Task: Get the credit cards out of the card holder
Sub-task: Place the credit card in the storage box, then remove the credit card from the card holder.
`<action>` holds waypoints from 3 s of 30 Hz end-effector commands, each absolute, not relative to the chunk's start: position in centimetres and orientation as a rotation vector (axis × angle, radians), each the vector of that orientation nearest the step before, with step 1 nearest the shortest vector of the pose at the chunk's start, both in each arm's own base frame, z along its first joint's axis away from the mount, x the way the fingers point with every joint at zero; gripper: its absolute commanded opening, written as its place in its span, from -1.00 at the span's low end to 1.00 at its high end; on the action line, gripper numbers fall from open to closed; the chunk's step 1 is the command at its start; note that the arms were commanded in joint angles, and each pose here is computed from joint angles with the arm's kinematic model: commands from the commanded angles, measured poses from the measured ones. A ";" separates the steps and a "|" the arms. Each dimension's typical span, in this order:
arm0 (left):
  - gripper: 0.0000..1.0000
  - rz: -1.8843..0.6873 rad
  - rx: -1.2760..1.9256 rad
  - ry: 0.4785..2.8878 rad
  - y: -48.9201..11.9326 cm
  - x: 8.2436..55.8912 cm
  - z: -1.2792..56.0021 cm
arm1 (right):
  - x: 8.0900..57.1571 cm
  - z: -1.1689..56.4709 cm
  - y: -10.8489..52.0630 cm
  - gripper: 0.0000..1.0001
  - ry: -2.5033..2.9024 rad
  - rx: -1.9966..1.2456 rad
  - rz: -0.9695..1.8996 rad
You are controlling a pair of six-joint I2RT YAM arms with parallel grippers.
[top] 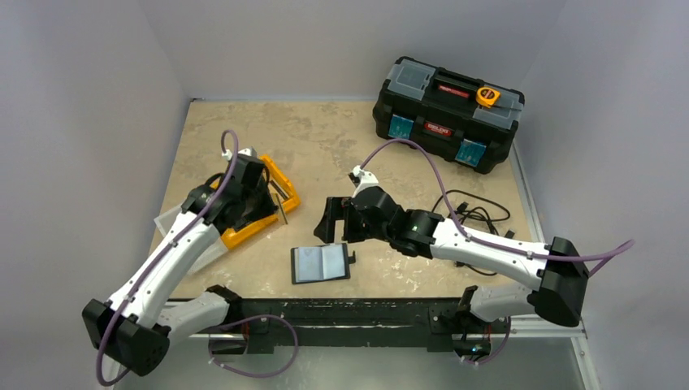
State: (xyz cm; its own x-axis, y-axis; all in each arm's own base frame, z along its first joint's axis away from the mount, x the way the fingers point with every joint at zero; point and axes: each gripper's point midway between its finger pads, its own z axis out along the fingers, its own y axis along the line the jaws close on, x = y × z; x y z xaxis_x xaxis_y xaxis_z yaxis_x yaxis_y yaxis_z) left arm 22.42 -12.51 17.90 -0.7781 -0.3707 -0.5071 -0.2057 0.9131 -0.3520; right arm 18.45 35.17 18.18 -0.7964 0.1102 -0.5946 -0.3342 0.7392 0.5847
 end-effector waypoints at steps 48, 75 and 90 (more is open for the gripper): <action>0.12 -0.450 -0.622 2.459 -8.0 33.3 16.6 | 17.1 16.7 31.8 0.98 2.349 -0.166 0.790; 0.35 -0.627 -0.385 2.535 -11.4 16.0 12.9 | 15.5 6.4 41.0 0.30 2.461 -0.333 0.375; 0.35 -0.671 -0.439 2.565 -11.9 15.5 11.2 | 14.5 2.4 40.8 0.14 2.525 -0.413 0.289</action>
